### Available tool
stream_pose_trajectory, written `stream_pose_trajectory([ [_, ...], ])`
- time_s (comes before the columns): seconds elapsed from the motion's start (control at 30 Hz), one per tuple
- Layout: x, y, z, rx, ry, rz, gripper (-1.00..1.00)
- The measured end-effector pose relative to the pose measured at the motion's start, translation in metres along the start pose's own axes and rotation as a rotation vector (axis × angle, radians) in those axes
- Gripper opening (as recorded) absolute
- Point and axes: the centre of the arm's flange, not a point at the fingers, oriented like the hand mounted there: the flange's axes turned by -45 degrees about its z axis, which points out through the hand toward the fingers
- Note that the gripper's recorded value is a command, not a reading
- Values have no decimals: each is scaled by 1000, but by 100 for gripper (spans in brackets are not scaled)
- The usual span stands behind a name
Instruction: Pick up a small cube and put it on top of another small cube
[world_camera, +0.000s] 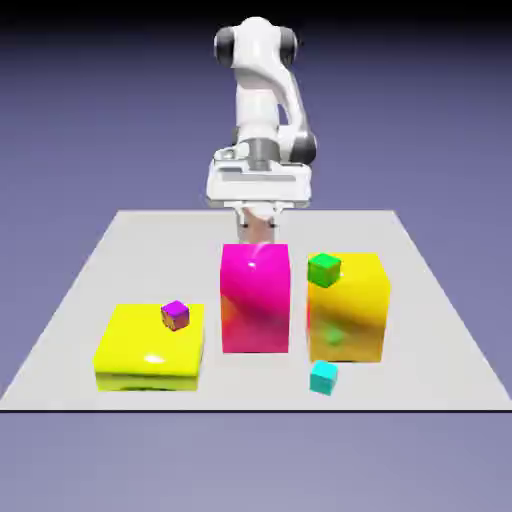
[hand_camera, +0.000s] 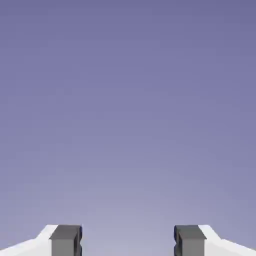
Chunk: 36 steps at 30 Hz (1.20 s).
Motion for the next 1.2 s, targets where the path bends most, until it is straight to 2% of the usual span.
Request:
stream_pose_trajectory([
  [0.27,21,-15,84,0,-333,107,0],
  [0.53,18,-35,170,4,-668,221,0],
  [1.2,-61,-88,345,58,-1525,489,0],
])
